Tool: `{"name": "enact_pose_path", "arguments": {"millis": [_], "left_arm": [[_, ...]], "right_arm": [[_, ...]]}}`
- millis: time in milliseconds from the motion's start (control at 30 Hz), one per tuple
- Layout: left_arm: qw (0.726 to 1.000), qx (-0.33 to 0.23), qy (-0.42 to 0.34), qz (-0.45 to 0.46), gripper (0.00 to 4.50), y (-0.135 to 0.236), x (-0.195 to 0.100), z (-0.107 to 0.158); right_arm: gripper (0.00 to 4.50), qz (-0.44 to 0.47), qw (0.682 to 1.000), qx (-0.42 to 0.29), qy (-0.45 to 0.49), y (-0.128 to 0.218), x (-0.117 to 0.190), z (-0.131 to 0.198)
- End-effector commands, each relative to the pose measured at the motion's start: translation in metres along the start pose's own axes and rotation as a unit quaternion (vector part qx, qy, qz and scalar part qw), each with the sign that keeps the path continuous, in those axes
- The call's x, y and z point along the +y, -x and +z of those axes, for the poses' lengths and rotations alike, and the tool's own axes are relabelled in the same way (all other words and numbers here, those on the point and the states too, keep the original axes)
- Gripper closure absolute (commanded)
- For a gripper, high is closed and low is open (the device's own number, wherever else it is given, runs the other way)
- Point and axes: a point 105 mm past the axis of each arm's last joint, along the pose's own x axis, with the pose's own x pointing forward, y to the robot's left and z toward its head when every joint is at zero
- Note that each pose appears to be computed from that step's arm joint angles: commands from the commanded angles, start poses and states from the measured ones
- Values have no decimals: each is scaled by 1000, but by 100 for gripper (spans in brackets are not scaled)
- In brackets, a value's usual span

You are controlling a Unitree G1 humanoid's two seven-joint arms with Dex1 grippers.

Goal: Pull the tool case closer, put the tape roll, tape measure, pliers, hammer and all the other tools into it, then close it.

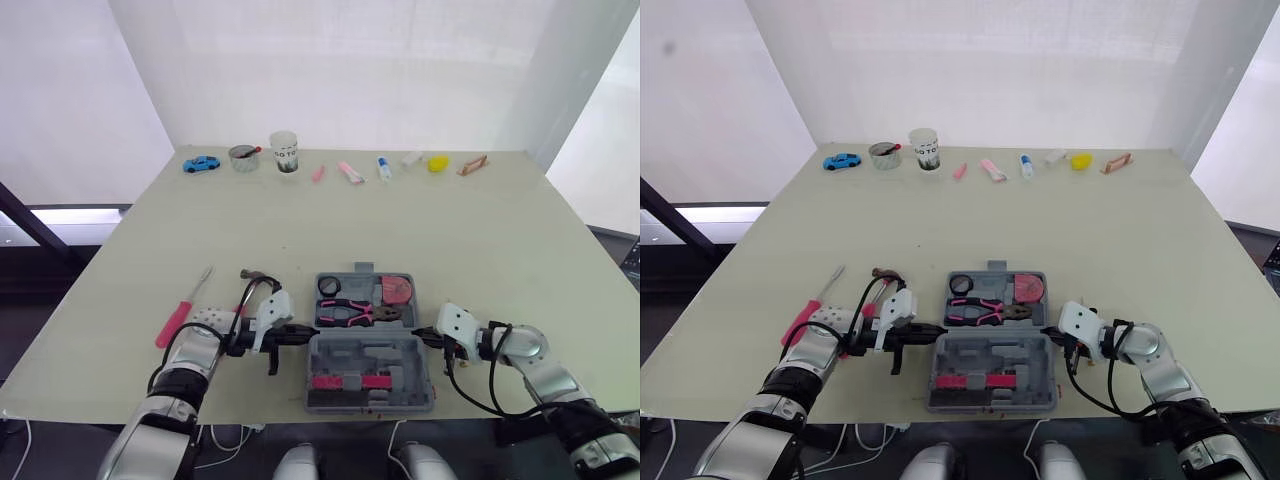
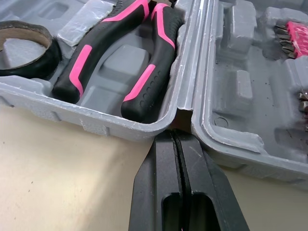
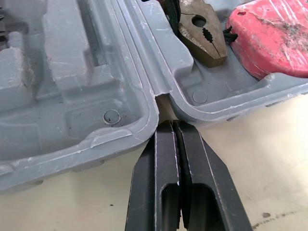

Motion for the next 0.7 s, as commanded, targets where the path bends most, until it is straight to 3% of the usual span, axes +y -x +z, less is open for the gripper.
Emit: {"name": "enact_pose_path", "arguments": {"millis": [33,700], "left_arm": [[998,-27,-41,-33,450,-18,-4,23],[998,-18,-53,-17,450,-21,4,26]], "right_arm": [[444,-6,1000,-17,13,-5,-3,11],[444,-4,1000,-22,1,-6,2,10]]}}
